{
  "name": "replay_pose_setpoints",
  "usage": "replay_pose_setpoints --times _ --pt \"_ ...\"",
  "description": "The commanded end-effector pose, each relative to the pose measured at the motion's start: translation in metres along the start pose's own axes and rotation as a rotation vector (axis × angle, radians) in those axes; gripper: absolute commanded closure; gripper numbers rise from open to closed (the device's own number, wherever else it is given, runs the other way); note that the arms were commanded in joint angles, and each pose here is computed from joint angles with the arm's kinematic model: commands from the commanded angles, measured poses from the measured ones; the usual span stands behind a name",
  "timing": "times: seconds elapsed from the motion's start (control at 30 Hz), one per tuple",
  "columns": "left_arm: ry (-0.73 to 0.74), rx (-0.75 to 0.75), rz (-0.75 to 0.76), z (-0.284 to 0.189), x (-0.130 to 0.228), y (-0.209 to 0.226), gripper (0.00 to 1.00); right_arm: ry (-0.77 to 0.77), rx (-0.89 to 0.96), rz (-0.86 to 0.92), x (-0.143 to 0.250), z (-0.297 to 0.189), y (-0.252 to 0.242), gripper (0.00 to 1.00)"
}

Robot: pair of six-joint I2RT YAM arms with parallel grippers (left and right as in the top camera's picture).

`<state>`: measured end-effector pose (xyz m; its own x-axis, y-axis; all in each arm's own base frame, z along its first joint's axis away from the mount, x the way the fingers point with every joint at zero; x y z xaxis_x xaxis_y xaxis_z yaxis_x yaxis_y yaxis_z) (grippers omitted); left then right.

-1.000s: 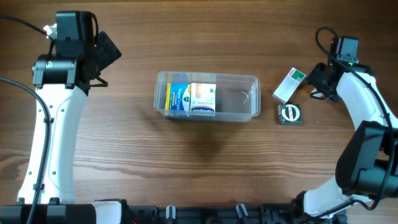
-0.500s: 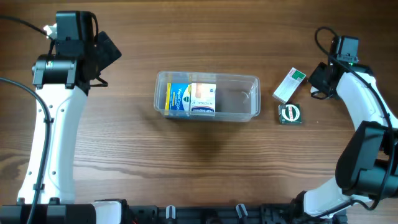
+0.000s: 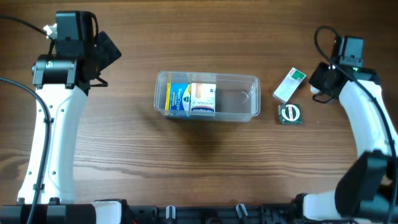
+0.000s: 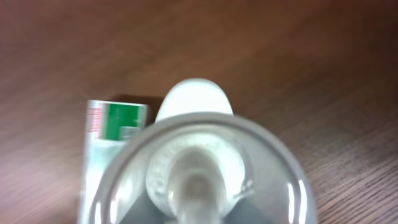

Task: Pack container
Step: 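Carry the spray bottle with the right gripper into the container's right end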

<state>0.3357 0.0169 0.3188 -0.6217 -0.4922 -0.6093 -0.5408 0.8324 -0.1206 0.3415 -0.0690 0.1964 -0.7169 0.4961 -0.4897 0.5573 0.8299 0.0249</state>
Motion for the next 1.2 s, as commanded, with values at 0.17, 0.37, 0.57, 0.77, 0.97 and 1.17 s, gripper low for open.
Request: replay_pose_setpoints --times 0.17,0.37,0.57,0.77,0.97,1.17 --pt "-0.013 -0.015 -0.004 0.0 -0.003 0.002 0.0 -0.19 -0.173 -0.207 0.018 -0.085 0.058 0.94" --pt "-0.013 -0.015 -0.004 0.0 -0.003 0.002 0.0 -0.234 -0.298 -0.264 0.047 -0.132 0.083 0.94" --pt "-0.013 -0.015 -0.004 0.0 -0.003 0.002 0.0 -0.204 -0.387 -0.33 0.079 -0.154 0.104 0.94" --pt "-0.013 -0.015 -0.004 0.0 -0.003 0.002 0.0 -0.176 -0.363 -0.38 0.103 -0.151 0.125 0.94" --pt "-0.013 -0.015 -0.004 0.0 -0.003 0.002 0.0 -0.091 -0.271 -0.36 0.115 -0.112 0.14 0.94" --pt "-0.013 -0.015 -0.004 0.0 -0.003 0.002 0.0 -0.013 -0.199 -0.408 0.129 -0.073 0.155 0.93"
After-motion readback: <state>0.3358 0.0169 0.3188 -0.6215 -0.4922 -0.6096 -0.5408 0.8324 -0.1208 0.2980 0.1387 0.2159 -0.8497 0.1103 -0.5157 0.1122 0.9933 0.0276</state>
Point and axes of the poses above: each gripper's point midway between its finger pads, its own z axis out along the fingers, its own y axis along the line the jaws close on, x = y × z, the point moved 9 cm from there along -z, back along the fingers, and after that the axes turned 3 degrees about z, right-handed, at the moved point
